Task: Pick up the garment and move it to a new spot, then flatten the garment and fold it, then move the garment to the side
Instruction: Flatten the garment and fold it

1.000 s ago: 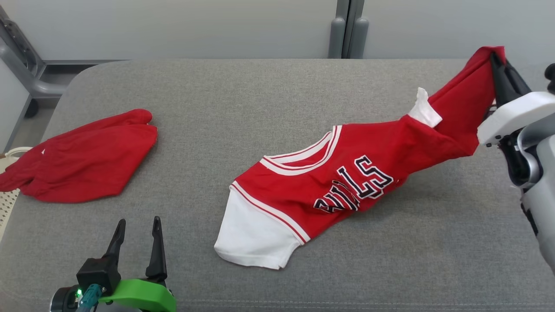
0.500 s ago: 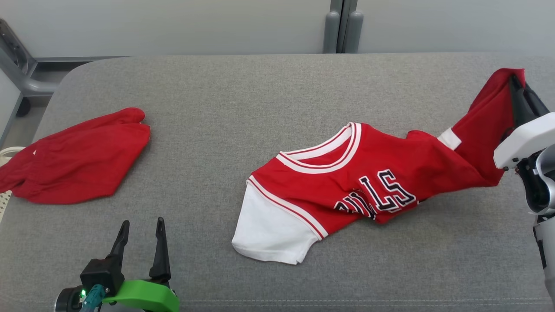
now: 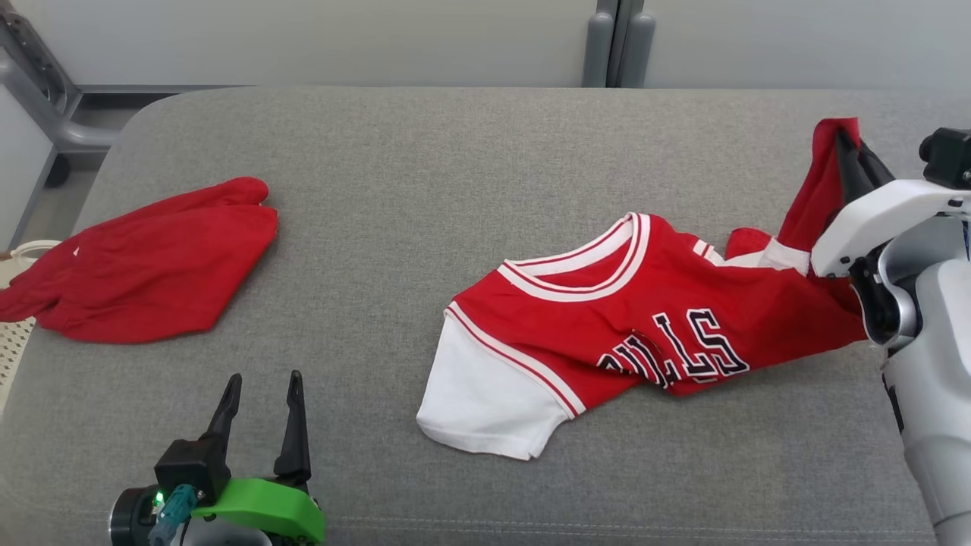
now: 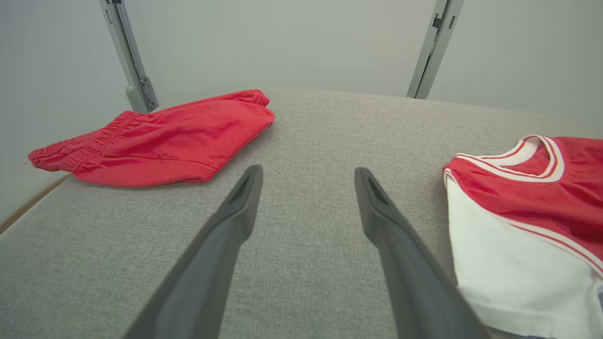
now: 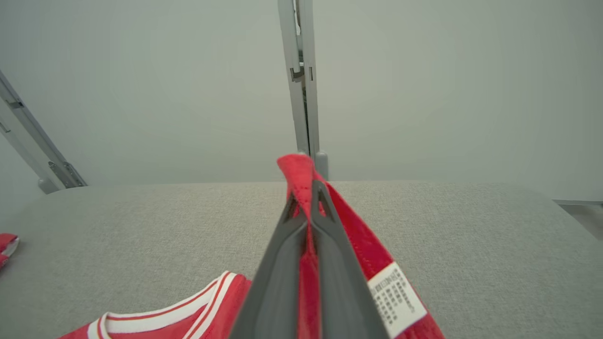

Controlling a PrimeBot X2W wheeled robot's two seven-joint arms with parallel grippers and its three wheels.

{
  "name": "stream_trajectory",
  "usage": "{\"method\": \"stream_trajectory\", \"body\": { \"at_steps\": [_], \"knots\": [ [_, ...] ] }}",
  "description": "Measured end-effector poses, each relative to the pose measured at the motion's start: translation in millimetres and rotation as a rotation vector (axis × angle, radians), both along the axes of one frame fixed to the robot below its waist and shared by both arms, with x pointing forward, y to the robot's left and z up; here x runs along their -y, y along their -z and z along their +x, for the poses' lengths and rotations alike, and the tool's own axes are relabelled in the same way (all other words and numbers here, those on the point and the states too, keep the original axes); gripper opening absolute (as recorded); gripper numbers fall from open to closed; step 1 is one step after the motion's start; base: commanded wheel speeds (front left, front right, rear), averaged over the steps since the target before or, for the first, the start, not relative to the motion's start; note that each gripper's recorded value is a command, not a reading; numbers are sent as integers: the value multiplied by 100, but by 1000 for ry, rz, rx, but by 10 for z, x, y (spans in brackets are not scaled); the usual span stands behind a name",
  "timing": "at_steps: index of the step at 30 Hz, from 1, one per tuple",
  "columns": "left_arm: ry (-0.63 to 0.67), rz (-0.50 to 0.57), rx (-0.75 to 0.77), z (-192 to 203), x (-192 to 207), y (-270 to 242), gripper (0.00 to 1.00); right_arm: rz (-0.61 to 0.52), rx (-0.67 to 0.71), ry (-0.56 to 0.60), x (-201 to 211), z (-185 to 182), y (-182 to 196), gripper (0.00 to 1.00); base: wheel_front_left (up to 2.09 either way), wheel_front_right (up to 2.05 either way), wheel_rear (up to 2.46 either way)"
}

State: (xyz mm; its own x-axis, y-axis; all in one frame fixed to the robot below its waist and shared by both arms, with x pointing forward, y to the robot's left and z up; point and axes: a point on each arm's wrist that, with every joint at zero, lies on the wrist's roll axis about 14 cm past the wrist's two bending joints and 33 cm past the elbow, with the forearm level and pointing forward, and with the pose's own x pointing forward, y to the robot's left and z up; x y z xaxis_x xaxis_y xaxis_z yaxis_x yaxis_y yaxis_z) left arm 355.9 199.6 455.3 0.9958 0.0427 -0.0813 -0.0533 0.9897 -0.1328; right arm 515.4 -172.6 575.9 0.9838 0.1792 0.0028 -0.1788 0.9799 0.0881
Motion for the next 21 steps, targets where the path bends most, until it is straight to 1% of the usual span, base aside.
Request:
{"method": "stream_trajectory", "body": {
  "at_steps": [3, 8, 9, 10, 11, 15, 21],
  "knots": [
    [2, 0, 5, 0, 1, -18, 100, -6, -3, 14, 7, 100, 50, 0, 0, 0, 0],
    [0, 2, 12, -15, -8, -45, 100, -56, -4, 28, 3, 214, 160, 0, 0, 0, 0],
    [1, 2, 12, -22, -5, -44, 100, -69, -2, 32, 11, 233, 172, 36, 0, 0, 0],
    [0, 2, 11, -28, -6, -42, 100, -77, -3, 36, 21, 244, 195, 91, 0, 0, 0],
    [-1, 3, 11, -34, -9, -43, 100, -78, -9, 39, 24, 252, 225, 100, 0, 0, 0],
    [-1, 3, 14, -40, -5, -51, 100, -83, -18, 40, 4, 258, 280, 100, 0, 0, 0],
    [20, 2, 17, -19, 68, -59, 100, -98, 13, 45, 55, 218, 223, 100, 0, 0, 0]
  ]
}}
